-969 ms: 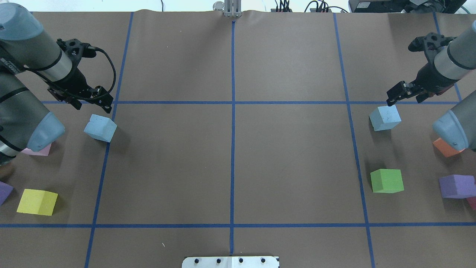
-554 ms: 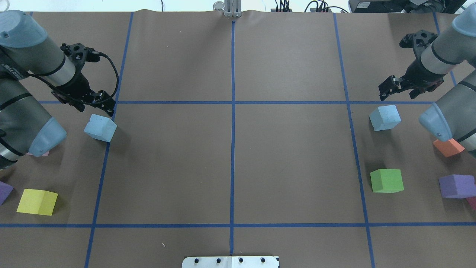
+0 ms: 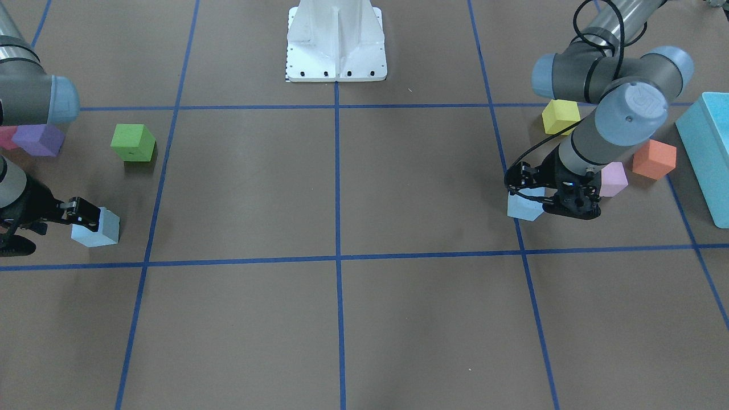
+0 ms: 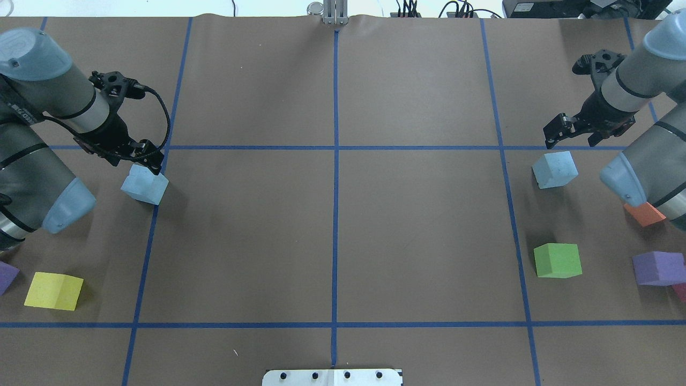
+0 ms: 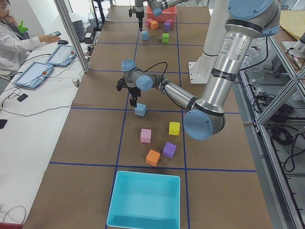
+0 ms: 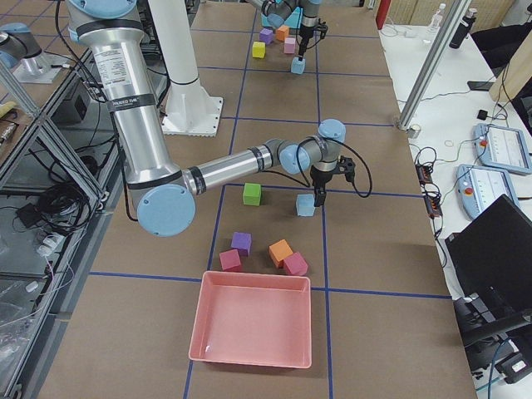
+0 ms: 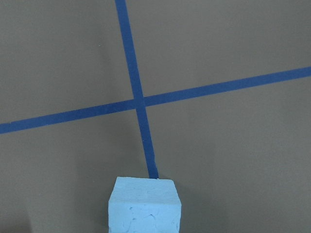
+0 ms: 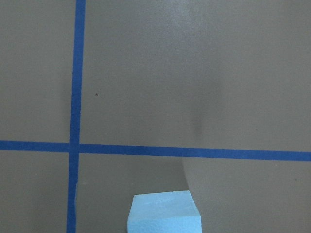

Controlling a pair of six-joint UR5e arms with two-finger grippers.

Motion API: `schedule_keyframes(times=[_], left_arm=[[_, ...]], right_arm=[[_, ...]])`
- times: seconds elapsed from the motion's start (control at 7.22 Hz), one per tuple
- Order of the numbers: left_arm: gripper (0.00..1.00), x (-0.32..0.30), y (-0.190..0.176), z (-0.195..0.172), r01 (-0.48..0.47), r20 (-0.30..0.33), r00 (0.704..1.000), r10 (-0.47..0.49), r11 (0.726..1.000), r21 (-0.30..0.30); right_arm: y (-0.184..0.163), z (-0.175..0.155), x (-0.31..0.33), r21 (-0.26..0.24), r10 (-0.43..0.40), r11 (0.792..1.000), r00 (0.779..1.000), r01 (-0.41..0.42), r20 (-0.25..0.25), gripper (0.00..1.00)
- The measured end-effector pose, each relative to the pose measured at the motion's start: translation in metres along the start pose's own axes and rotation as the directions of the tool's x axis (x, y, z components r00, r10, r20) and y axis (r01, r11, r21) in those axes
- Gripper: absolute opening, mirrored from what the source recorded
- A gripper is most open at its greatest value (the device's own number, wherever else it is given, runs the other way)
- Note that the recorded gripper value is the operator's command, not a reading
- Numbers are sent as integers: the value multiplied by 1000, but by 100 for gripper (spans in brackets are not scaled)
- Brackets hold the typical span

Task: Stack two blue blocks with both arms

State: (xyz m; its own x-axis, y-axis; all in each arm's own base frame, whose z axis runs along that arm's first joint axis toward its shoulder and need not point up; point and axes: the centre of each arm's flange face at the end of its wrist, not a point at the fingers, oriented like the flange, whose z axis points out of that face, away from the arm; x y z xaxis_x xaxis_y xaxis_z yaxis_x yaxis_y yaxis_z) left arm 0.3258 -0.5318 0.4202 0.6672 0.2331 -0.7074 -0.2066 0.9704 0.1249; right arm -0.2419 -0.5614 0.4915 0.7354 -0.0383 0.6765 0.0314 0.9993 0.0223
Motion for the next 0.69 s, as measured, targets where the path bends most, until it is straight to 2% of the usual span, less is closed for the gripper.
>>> schedule_keyframes(times=[0.69], left_arm=[[98, -12, 2, 22, -20, 17, 1000, 20, 1000, 2]], right_arm=[[1, 21, -7, 19, 43, 999, 999, -43, 18, 100]])
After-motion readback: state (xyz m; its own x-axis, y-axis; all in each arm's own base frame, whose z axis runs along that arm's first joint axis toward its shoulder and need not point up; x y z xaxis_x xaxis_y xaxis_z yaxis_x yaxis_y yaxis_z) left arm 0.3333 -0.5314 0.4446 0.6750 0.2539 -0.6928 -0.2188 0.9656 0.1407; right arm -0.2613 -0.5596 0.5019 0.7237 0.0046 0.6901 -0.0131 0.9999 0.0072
